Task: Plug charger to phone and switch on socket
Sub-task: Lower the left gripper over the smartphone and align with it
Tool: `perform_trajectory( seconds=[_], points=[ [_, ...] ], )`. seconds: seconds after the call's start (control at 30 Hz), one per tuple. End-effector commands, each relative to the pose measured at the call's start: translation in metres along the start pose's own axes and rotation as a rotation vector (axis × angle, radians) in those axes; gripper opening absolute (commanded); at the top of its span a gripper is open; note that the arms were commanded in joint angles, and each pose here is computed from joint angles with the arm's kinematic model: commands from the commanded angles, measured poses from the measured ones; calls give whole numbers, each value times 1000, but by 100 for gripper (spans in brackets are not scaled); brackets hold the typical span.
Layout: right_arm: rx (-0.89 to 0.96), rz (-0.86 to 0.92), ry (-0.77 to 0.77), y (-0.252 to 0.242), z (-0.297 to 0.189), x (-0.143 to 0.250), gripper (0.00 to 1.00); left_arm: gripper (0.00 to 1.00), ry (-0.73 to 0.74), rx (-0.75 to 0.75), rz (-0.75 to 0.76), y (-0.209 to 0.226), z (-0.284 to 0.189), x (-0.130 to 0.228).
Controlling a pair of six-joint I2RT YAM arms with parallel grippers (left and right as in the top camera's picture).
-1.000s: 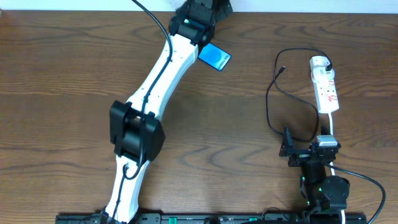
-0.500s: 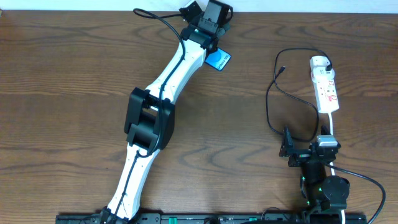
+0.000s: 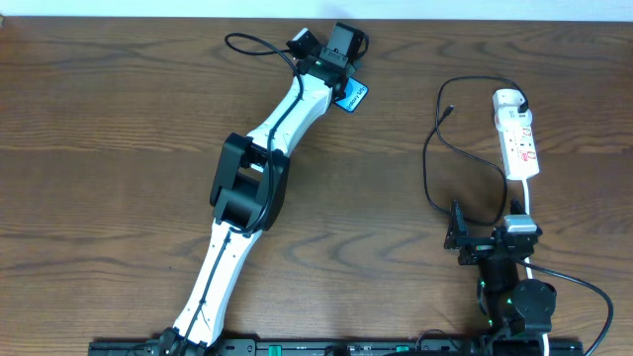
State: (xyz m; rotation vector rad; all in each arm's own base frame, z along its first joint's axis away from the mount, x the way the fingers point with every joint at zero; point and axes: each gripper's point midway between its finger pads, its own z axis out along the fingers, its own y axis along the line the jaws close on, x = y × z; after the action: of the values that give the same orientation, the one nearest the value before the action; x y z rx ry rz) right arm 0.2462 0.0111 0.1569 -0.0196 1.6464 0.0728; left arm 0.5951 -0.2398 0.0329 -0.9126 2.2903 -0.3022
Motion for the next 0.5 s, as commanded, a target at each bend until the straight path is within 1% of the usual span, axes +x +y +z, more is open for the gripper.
perform_trajectory(
  seconds=[0.0, 0.47],
  points=[
    [16, -14, 0, -3, 0, 0, 99, 98, -6, 8, -21, -4, -1, -2],
    [16, -14, 0, -3, 0, 0, 99, 98, 29, -50, 13, 12, 9, 18]
  ],
)
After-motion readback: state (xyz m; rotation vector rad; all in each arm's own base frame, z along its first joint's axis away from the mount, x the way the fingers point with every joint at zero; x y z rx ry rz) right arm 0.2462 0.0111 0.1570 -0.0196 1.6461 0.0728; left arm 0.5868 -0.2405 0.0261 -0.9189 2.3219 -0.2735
